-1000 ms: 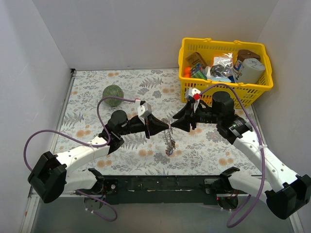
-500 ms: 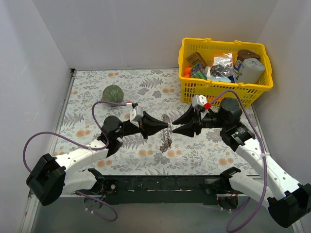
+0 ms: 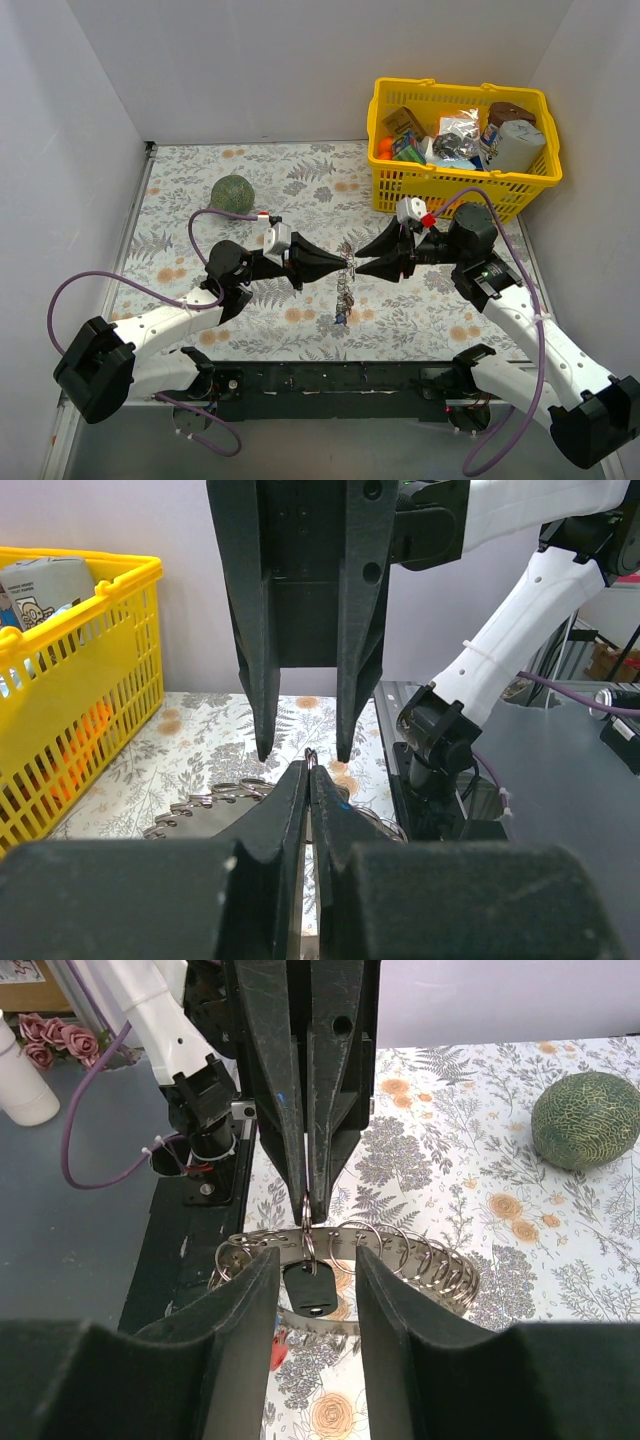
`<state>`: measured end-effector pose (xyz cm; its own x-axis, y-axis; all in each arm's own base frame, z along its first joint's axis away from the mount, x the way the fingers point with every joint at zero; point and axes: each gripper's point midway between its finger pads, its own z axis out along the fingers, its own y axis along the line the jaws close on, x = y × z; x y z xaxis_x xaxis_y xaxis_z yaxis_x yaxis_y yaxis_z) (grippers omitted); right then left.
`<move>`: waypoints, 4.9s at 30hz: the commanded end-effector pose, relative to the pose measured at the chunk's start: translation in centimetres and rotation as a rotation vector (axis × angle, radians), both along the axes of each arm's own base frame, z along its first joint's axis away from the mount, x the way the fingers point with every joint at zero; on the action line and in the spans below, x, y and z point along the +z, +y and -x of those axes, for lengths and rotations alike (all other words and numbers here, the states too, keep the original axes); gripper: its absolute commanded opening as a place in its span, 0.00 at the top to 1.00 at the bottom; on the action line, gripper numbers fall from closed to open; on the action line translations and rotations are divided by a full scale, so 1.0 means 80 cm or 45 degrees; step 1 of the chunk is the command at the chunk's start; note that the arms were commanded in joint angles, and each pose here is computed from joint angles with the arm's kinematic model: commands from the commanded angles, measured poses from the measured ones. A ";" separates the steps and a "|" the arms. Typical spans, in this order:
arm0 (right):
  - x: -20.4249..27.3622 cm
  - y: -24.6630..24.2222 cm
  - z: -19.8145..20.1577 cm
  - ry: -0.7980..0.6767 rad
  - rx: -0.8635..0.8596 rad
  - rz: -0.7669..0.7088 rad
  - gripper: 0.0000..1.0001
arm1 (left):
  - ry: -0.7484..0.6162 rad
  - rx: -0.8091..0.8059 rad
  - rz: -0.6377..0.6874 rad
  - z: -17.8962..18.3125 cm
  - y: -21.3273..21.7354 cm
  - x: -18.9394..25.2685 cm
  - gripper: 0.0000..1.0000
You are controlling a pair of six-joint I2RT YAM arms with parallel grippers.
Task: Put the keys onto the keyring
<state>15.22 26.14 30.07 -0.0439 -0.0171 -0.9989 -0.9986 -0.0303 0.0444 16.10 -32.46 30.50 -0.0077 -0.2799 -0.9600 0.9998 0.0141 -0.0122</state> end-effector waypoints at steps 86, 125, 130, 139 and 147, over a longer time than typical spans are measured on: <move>0.016 0.018 0.019 -0.002 0.078 -0.121 0.72 | -0.095 -0.038 0.082 0.014 0.005 0.038 1.00; -0.061 0.006 -0.041 0.093 -0.114 0.435 0.99 | 0.063 -0.074 -0.890 -0.035 -0.010 -0.075 0.52; -0.069 0.004 -0.042 0.100 -0.121 0.454 0.99 | 0.086 -0.095 -0.934 -0.038 -0.016 -0.091 0.61; -0.070 0.005 -0.042 0.102 -0.120 0.448 0.99 | 0.062 -0.103 -0.897 -0.042 -0.029 -0.087 0.70; -0.067 0.005 -0.040 0.094 -0.115 0.427 0.99 | 0.025 -0.075 -0.791 -0.040 -0.031 -0.072 0.79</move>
